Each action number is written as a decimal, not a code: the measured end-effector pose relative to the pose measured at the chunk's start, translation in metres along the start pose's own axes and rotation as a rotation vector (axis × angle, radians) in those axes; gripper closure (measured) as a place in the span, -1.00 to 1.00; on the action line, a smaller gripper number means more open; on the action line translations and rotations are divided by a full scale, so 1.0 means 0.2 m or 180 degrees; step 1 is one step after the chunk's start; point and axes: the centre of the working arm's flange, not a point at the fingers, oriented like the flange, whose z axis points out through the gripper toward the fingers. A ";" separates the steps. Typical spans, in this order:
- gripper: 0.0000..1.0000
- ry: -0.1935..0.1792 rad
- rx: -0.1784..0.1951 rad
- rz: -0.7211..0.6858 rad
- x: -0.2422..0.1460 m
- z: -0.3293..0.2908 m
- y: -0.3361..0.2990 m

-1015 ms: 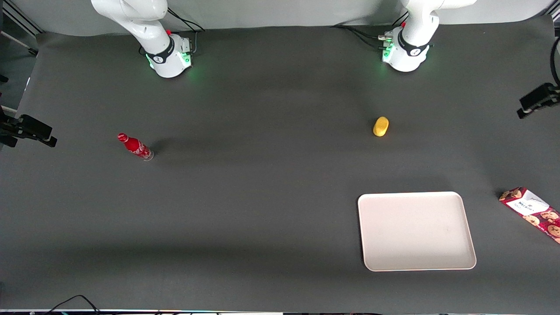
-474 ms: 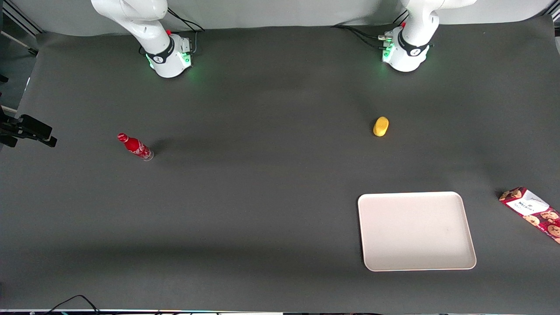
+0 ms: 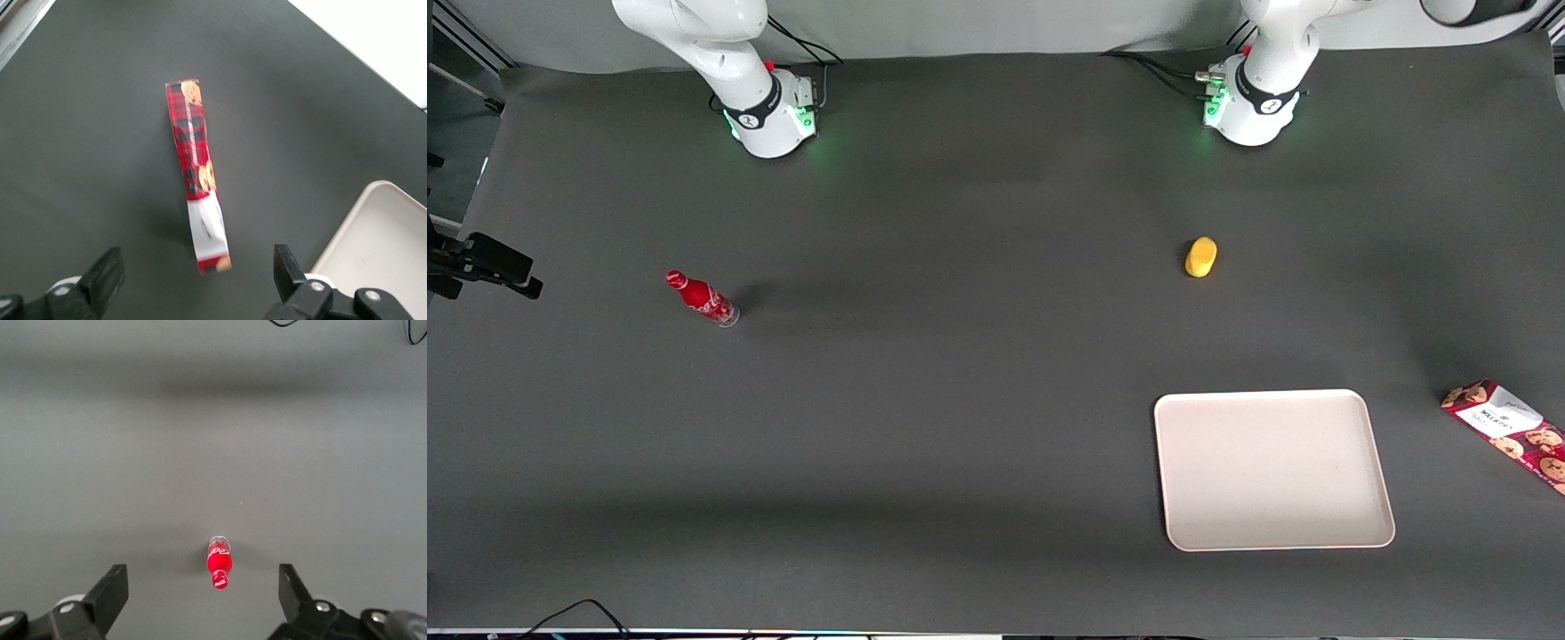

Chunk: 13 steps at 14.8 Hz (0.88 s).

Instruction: Place red cookie box on tray

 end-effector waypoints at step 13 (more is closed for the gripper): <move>-1.00 0.0178 0.0054 -0.0052 0.02 0.94 -0.01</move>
